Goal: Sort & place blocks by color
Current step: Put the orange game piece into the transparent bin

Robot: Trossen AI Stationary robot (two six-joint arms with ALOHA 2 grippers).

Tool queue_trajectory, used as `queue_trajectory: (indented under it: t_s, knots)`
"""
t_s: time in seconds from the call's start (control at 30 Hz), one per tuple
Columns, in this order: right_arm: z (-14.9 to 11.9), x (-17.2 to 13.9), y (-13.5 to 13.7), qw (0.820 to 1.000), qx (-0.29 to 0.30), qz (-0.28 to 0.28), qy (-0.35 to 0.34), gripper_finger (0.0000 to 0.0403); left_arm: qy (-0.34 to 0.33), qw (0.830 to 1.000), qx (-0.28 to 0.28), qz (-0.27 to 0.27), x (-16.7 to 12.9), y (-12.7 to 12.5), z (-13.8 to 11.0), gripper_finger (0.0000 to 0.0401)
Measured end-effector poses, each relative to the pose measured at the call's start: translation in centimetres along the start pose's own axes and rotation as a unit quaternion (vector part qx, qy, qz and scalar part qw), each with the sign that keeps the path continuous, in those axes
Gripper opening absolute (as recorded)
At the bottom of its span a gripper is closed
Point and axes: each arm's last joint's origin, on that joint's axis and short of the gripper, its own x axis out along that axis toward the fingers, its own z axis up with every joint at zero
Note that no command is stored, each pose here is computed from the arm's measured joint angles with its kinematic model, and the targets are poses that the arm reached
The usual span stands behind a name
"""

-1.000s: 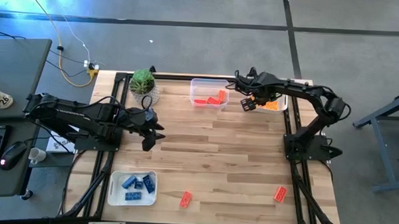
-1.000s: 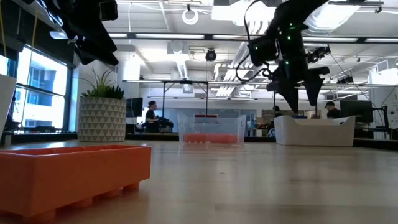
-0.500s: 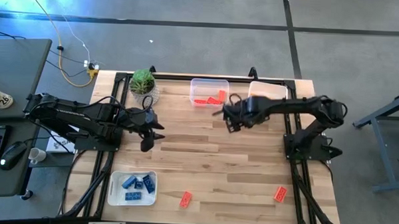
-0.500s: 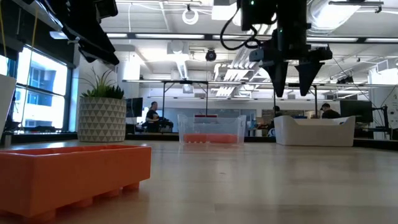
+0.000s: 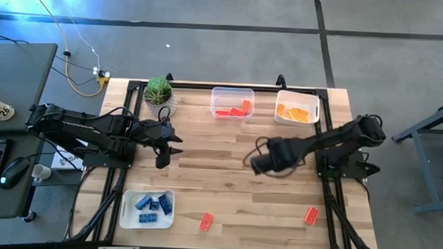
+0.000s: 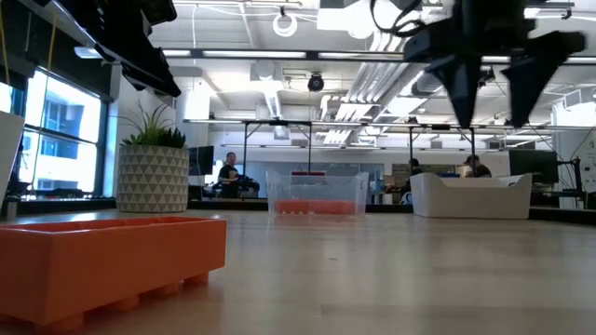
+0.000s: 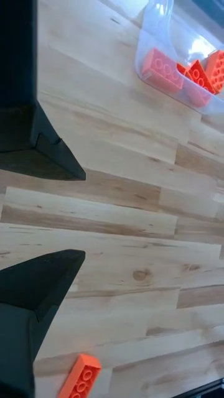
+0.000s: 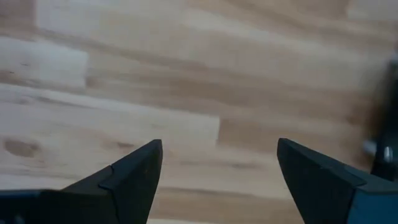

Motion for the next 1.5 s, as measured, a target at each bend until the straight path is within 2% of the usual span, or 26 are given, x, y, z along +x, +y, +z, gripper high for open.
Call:
queue_trajectory:
  t_s: [0.43, 0.6, 0.87, 1.03, 1.13, 1.2, 1.33, 1.5]
  knots:
    - [-8.2, -1.2, -3.0, 0.989, 0.139, -0.033, -0.026, 0.0304, 0.000, 1.000, 0.016, 0.000, 0.0, 0.0, 0.0, 0.0179]
    - [-10.3, -1.5, -4.0, 0.990, 0.135, -0.049, -0.004, 0.0304, 0.000, 1.000, 0.016, 0.000, 0.0, 0.0, 0.0, 0.0179]
    - [-10.8, -1.8, -5.4, 0.987, 0.117, -0.107, -0.013, 0.0304, 0.000, 1.000, 0.016, 0.000, 0.0, 0.0, 0.0, 0.0179]
    - [-10.7, -1.9, -5.9, 0.986, 0.113, -0.122, -0.014, 0.0304, 0.000, 1.000, 0.016, 0.001, 0.0, 0.0, 0.0, 0.0179]
    - [-10.7, -1.1, -6.7, 0.985, 0.108, -0.133, -0.014, 0.0304, -0.001, 1.000, 0.015, 0.004, 0.0, 0.0, 0.0, 0.0179]
    - [-10.9, -0.3, -7.2, 0.984, 0.107, -0.139, 0.011, 0.0304, -0.002, 1.000, 0.014, 0.007, 0.0, 0.0, 0.0, 0.0179]
    - [-11.3, 0.9, -7.3, 0.988, 0.107, -0.102, 0.047, 0.0304, -0.004, 1.000, 0.004, 0.014, 0.0, 0.1, 0.0, 0.0179]
    - [-11.9, 2.7, -7.2, 0.989, 0.098, -0.085, 0.075, 0.0304, -0.004, 1.000, 0.003, 0.014, 0.0, 0.1, 0.0, 0.0179]
